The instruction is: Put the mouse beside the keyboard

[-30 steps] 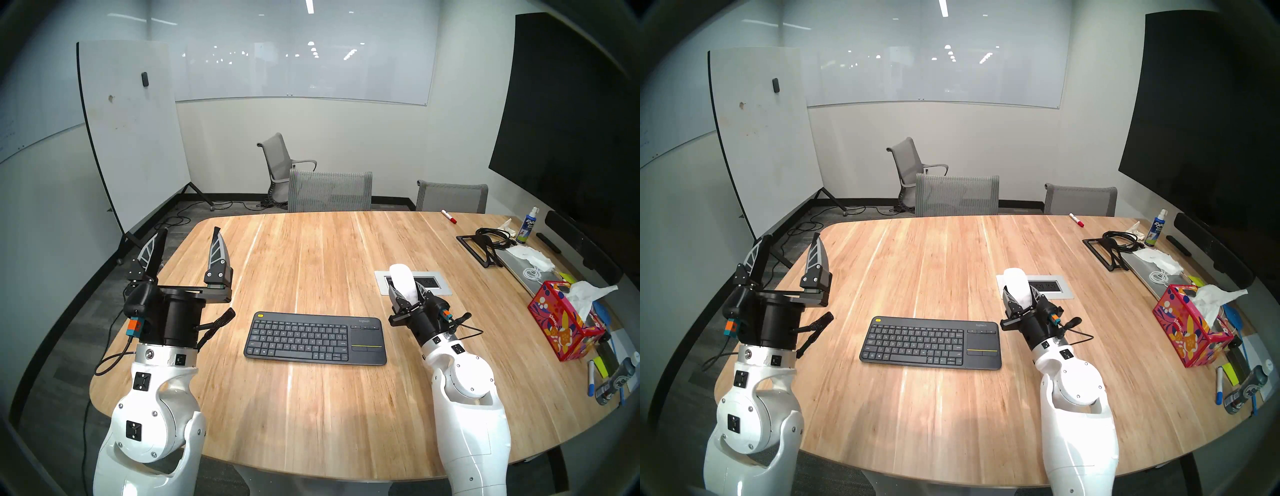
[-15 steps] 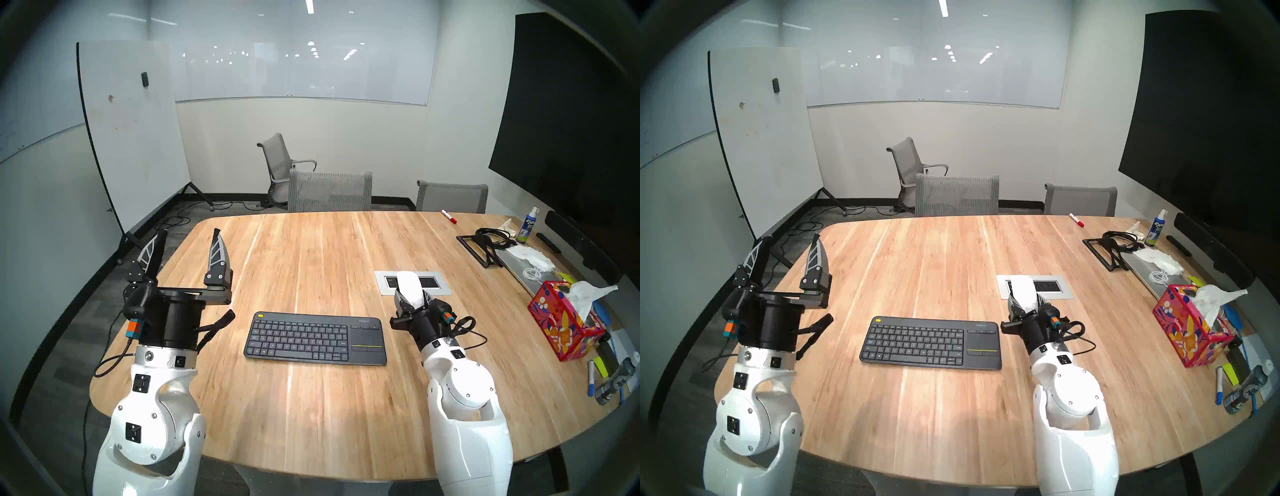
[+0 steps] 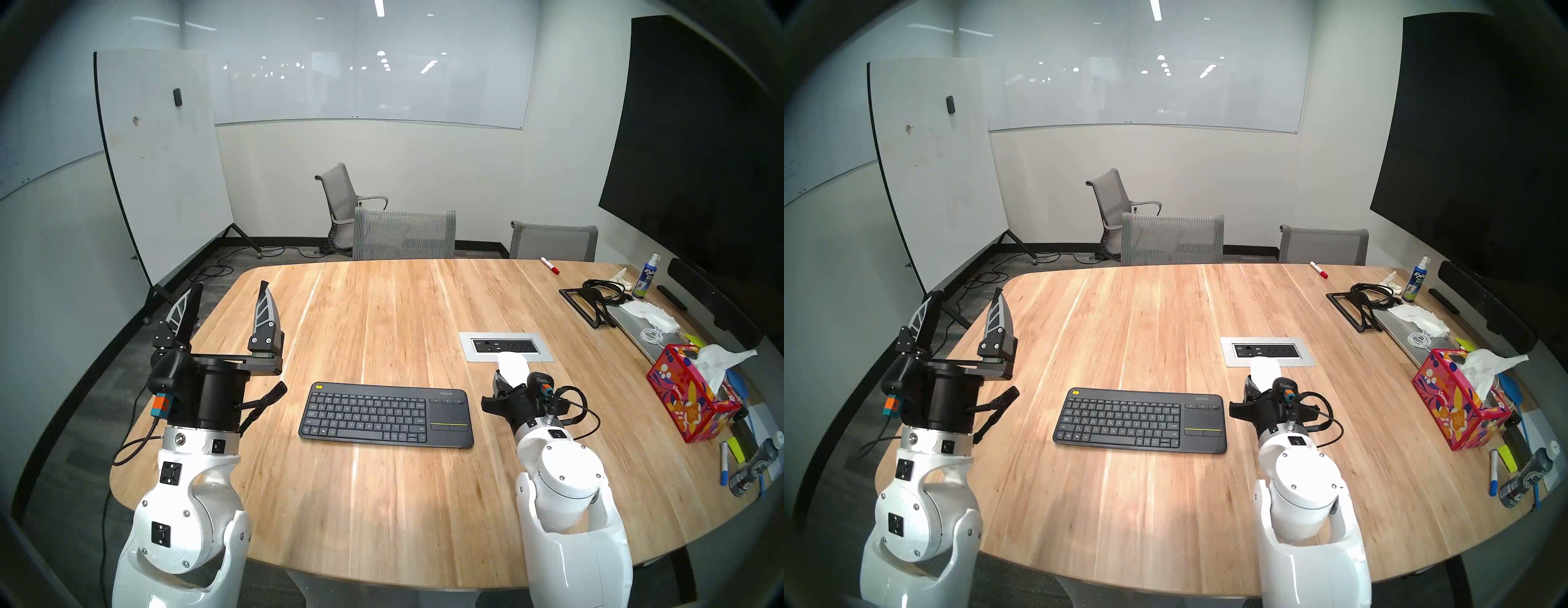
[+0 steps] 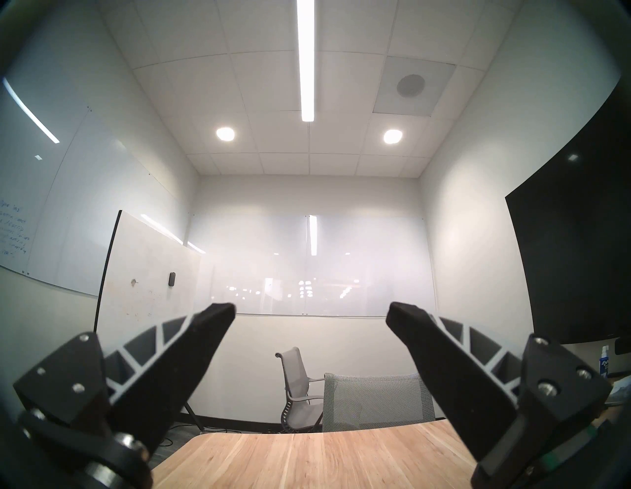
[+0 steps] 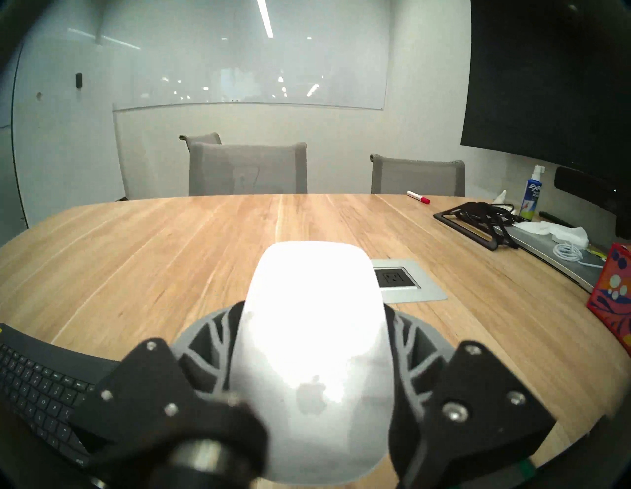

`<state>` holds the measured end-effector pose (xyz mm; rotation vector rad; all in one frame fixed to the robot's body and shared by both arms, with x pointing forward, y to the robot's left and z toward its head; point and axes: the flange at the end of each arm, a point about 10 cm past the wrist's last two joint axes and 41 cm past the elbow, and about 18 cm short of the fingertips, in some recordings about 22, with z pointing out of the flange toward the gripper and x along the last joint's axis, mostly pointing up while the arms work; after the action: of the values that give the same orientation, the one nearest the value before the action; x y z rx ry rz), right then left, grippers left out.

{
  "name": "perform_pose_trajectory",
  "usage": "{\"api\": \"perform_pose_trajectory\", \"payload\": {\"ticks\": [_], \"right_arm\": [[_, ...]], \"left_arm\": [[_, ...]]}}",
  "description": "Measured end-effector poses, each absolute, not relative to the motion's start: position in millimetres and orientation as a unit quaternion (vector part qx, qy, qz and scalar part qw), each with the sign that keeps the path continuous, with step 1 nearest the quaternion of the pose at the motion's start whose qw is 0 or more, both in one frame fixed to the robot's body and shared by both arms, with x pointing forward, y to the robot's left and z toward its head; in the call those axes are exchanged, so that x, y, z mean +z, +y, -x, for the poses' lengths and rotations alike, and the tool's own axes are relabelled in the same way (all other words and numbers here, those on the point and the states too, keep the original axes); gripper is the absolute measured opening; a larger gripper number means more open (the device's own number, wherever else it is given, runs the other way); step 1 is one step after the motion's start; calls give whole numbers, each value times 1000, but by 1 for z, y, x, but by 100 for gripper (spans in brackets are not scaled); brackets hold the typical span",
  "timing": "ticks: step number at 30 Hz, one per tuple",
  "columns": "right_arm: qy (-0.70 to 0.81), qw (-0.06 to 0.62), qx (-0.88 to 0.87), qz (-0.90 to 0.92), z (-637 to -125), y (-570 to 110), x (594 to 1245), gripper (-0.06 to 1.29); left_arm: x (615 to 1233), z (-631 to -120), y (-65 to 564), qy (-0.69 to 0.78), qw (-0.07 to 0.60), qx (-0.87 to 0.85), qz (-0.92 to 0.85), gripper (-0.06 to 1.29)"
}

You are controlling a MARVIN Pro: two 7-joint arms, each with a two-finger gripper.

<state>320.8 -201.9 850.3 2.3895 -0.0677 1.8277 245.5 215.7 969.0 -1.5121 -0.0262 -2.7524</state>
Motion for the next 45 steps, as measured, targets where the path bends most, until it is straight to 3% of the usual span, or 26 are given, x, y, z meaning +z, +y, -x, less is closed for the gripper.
{"api": "perform_pose_trajectory", "payload": {"ticks": [14,45], "right_arm": [[-11,86,536,-840,-309,-207,854,59],[12,15,510,-860,-315,-216,866,59]], "left_arm": [[969,-244,216,-11,1,-876,483,123],[969,-243,216,-13,2,-876,483,125]]}}
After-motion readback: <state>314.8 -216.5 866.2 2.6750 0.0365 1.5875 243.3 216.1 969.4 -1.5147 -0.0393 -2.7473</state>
